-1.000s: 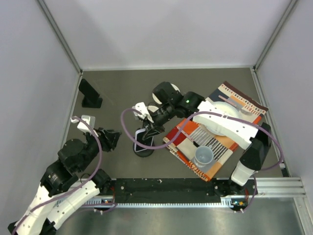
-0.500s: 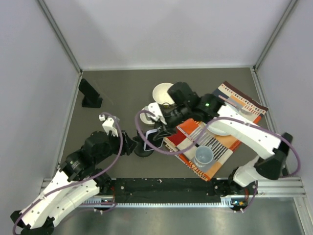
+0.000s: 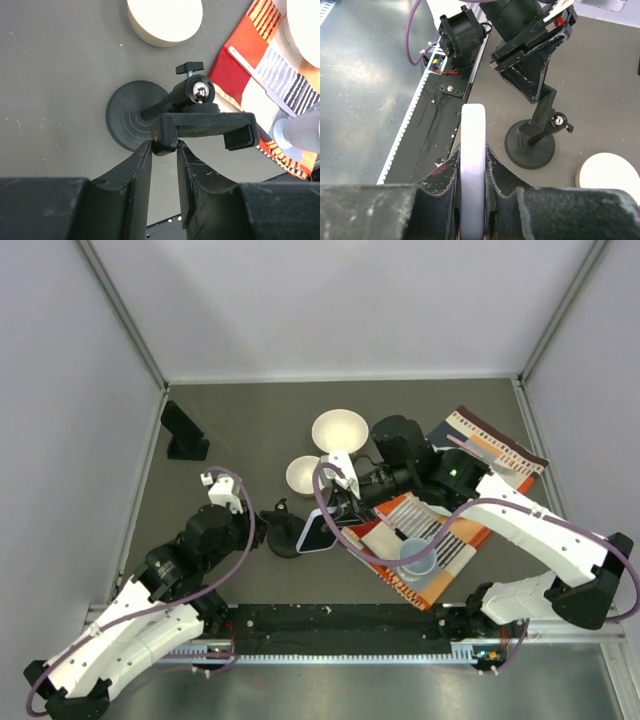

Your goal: Place the phone on the phone stand

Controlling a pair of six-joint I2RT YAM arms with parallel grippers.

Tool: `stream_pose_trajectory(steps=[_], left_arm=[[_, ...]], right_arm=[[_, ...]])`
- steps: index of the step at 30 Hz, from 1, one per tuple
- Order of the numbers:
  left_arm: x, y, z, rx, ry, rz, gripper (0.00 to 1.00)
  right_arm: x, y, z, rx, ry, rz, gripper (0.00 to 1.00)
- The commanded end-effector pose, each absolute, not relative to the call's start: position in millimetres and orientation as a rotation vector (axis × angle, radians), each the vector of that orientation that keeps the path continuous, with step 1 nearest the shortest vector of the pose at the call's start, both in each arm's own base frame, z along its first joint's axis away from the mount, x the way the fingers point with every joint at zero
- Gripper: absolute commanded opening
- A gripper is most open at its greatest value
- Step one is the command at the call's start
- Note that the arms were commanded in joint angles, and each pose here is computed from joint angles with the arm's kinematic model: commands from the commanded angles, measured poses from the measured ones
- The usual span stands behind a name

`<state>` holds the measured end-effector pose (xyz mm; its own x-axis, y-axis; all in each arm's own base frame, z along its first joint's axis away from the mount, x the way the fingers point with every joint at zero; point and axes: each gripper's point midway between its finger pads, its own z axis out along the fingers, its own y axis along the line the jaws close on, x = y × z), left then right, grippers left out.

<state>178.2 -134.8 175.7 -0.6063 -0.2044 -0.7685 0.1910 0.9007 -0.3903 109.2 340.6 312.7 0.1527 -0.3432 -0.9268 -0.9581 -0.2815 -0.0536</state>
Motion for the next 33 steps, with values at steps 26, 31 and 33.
stream_pose_trajectory(steps=[26,31,33], left_arm=[[189.2,-126.0,203.8,-0.013,1.989,-0.545,0.38],[195.8,-130.8,198.3,0.064,1.971,-0.515,0.3],[198.8,-131.7,198.5,0.102,1.952,-0.498,0.29]], right_arm=[[114.8,396.6,341.9,-1.618,1.134,1.216,0.0],[123.3,404.3,345.7,-1.554,1.232,1.233,0.0],[123.3,404.6,345.8,-1.549,1.238,1.234,0.0]])
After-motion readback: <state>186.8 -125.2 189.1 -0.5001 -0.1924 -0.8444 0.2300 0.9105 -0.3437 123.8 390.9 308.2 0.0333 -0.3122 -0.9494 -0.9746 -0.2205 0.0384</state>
